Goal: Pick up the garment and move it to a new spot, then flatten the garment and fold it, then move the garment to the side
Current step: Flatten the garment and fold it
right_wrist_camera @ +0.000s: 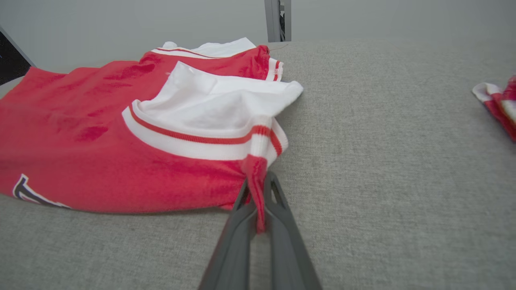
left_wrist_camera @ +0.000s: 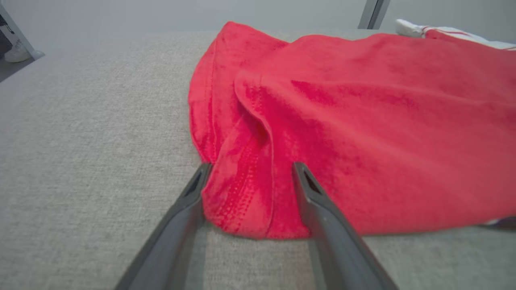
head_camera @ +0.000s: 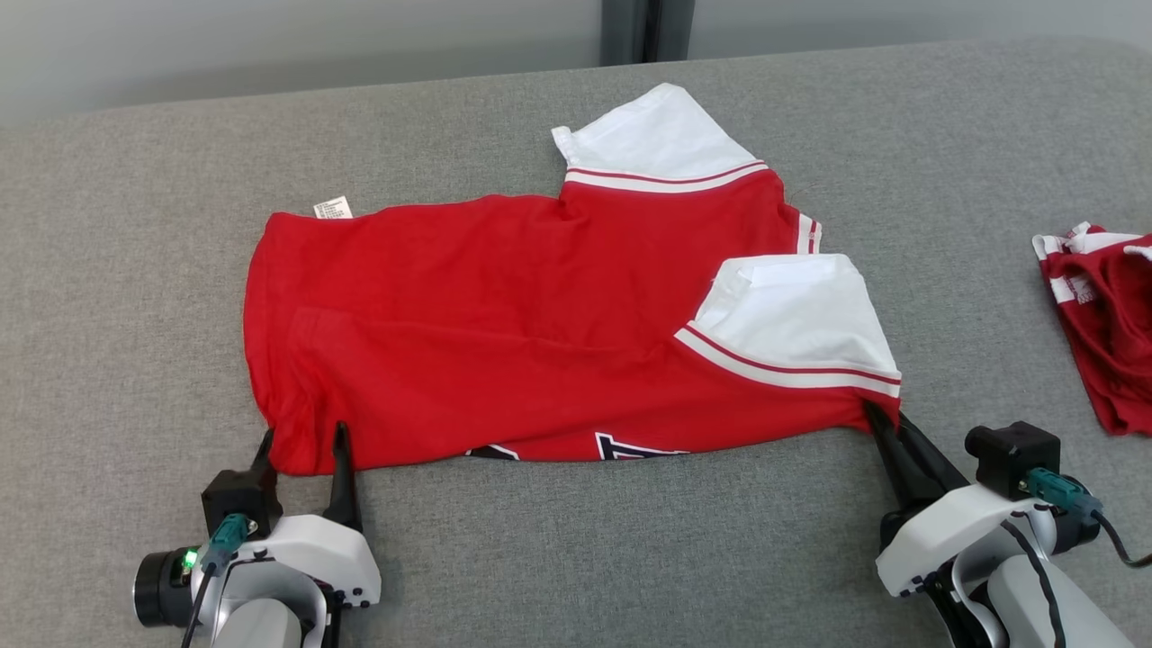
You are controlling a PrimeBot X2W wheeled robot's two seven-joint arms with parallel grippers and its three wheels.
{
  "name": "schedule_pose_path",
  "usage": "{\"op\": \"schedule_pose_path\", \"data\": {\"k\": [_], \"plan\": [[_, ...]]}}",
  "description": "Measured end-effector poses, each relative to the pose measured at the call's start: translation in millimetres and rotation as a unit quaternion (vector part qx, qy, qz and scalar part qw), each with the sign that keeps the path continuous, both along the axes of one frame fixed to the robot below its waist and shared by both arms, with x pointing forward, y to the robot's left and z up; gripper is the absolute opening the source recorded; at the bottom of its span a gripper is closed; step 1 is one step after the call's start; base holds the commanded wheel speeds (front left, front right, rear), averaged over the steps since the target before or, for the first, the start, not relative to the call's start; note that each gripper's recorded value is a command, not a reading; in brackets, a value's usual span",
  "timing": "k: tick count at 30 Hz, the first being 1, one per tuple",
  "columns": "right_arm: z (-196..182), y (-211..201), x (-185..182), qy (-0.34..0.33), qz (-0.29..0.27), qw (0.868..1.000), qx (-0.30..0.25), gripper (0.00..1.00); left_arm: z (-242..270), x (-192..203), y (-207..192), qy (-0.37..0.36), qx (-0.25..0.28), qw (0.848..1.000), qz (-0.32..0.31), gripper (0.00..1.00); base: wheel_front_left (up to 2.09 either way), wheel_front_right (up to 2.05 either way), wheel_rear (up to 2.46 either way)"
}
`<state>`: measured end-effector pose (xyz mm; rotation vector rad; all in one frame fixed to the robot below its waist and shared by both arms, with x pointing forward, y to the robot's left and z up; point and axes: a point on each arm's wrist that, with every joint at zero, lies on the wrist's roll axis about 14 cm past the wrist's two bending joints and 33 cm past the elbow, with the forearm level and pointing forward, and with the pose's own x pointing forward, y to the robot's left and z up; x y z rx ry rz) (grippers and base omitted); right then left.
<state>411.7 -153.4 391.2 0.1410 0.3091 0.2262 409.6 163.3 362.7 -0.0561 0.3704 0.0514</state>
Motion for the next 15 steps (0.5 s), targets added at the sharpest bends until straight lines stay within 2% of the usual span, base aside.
{"op": "schedule_pose_path", "data": {"k": [7,8,9,10,11,15], "plan": [[0,0,-1,0.0,-0.002,1.0,0.0,0.0,-5,-3,3,0.009,0.003,1.0,0.011,1.0,0.0,0.0,0.0],[0,0,-1,0.0,-0.002,1.0,0.0,0.0,-5,-4,4,0.01,0.003,1.0,0.013,0.82,0.0,0.0,0.0],[1,0,-1,0.0,-0.002,1.0,0.0,0.0,-4,-4,5,0.009,0.002,1.0,0.015,0.53,0.0,0.0,0.0],[1,0,-1,-0.001,-0.002,1.0,0.0,0.0,-4,-4,6,0.009,0.002,1.0,0.016,0.31,0.0,0.0,0.0],[2,0,-1,-0.002,-0.003,1.0,0.001,0.0,-4,-4,8,0.009,0.0,1.0,0.021,0.0,0.0,0.0,0.0],[5,-1,0,-0.007,-0.005,1.0,0.002,0.0,-2,-6,14,0.008,-0.009,0.999,0.037,0.0,0.0,0.0,0.0]]}}
